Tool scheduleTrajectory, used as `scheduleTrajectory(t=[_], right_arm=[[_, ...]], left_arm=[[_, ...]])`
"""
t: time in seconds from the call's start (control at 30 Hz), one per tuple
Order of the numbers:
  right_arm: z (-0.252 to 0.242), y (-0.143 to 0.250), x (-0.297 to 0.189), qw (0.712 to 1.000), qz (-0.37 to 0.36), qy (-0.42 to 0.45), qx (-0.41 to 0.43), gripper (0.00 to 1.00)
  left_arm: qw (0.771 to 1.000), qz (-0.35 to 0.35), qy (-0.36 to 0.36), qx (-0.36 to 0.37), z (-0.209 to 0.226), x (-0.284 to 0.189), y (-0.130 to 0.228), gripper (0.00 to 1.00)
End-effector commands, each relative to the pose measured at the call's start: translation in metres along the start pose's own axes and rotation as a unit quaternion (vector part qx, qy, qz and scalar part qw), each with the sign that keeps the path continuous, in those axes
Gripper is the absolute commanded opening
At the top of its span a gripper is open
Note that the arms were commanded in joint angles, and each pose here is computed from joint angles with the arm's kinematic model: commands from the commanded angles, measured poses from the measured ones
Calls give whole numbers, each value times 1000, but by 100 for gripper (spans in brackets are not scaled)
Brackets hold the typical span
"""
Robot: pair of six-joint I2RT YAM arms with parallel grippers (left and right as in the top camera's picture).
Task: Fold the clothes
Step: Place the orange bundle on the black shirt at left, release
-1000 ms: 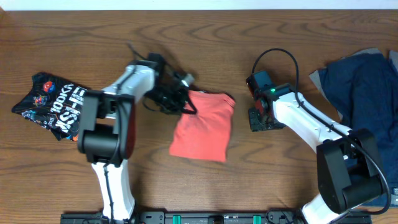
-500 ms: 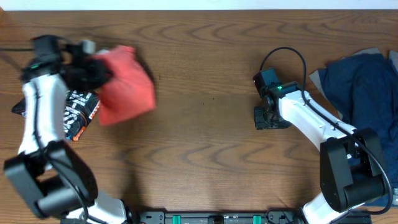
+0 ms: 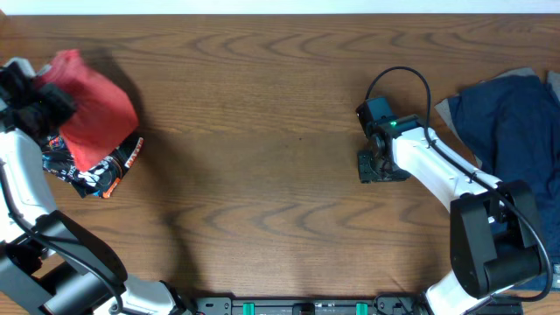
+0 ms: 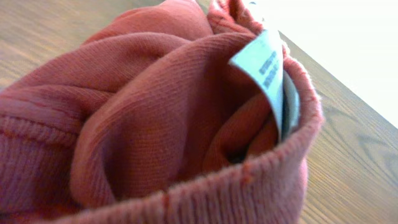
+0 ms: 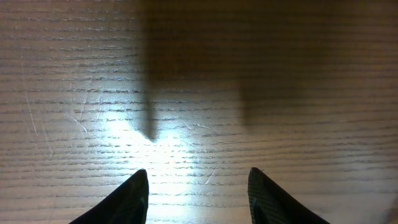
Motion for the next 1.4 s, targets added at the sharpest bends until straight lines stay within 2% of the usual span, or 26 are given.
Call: scheduleTrajectory(t=[0.0, 0.13, 0.43, 0.6, 0.67, 0.7, 0.73, 0.77, 0.87, 1.13, 1.37], right_arm=[[-3, -6, -3, 1000, -10, 8, 4, 50], [-4, -6, -3, 1000, -11, 10, 4, 50], [-4, -6, -3, 1000, -11, 10, 4, 51], [-4, -6, -3, 1000, -11, 10, 4, 52], [-4, -6, -3, 1000, -11, 10, 4, 52], [-4, -6, -3, 1000, -11, 10, 4, 52], [-4, -6, -3, 1000, -11, 10, 4, 52], [-4, -6, -3, 1000, -11, 10, 4, 52], [-4, -6, -3, 1000, -11, 10, 4, 53], [-4, -6, -3, 1000, -11, 10, 4, 53], [-2, -8, -3, 1000, -17, 7, 5, 54]], left_arm=[[999, -19, -43, -9, 16, -7, -9, 8], [998, -18, -67, -12, 23, -7, -8, 8], [997, -7, -69, -16, 26, -2, -1, 8], [994, -8, -110, -18, 36, -4, -1, 8], [993, -9, -112, -19, 38, -5, -1, 49], [993, -9, -113, -20, 38, -5, -2, 66], [993, -10, -113, -20, 39, -5, -2, 77], [993, -11, -113, -20, 39, -5, -2, 82], [993, -13, -114, -21, 40, -6, -3, 89], [993, -15, -114, -25, 40, -6, -4, 89], [993, -17, -111, -46, 40, -5, -3, 98]])
Point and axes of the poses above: each gripper's point midway between its finger pads, its own x axis out along the fingers, its own z axis along the line the jaws close on, y = z × x, the point moved 5 cm from there along -x, back along the fingers, and after that the axes turned 5 degrees about x, right-handed, at the moved point
